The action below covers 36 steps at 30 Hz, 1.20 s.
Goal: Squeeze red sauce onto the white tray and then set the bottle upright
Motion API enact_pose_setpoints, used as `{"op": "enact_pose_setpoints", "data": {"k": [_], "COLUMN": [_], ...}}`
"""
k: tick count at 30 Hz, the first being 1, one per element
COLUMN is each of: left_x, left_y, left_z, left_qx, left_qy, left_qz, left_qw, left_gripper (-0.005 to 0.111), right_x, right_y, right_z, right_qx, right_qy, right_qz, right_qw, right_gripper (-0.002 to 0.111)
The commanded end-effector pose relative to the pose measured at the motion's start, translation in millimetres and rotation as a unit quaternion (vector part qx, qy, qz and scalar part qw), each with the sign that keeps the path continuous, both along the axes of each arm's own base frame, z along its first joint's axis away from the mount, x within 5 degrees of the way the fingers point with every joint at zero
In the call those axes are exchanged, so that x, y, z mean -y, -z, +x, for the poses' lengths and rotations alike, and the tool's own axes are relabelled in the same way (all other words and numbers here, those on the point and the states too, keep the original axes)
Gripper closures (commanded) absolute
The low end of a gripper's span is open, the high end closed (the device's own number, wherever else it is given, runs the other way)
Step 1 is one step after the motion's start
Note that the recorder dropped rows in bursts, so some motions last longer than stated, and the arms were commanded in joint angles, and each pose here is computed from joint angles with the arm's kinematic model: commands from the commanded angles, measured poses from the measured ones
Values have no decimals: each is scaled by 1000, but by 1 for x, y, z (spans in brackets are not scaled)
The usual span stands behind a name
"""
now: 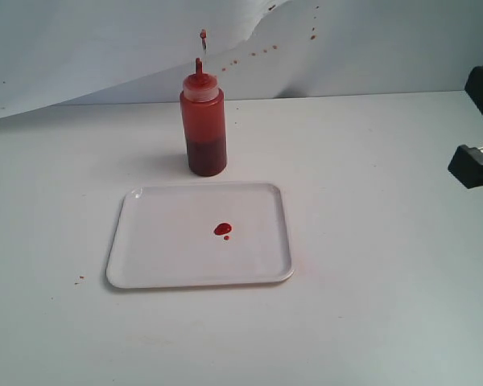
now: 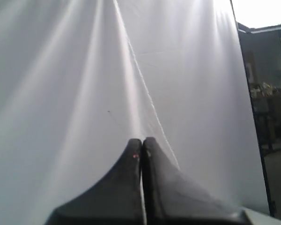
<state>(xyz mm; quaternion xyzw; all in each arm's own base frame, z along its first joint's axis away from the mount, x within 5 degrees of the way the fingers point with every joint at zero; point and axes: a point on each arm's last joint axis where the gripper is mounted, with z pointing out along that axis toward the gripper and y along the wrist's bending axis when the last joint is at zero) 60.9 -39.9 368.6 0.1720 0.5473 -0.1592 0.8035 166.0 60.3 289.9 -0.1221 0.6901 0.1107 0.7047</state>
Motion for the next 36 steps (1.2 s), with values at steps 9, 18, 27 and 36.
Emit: {"op": "enact_pose_setpoints", "data": {"k": [9, 18, 27, 36], "left_x": [-11, -36, -35, -35], "left_y": [11, 143, 181, 180], "left_z": [-36, -1, -6, -6], "left_qx": [28, -184, -268, -259], "left_qy": [-20, -186, -199, -198], "left_qz": [-75, -73, 39, 42], "left_qw": [997, 962, 942, 944], "left_gripper": [107, 107, 107, 107], "right_x": [2, 2, 2, 2], "right_y": [1, 1, 1, 1], "right_z": [-1, -1, -1, -1], "right_qx": [2, 2, 2, 2], "right_qy": [5, 5, 5, 5], "right_qz": [5, 5, 5, 5], "right_qw": [1000, 1000, 1000, 1000], "right_gripper": [108, 108, 108, 108]}}
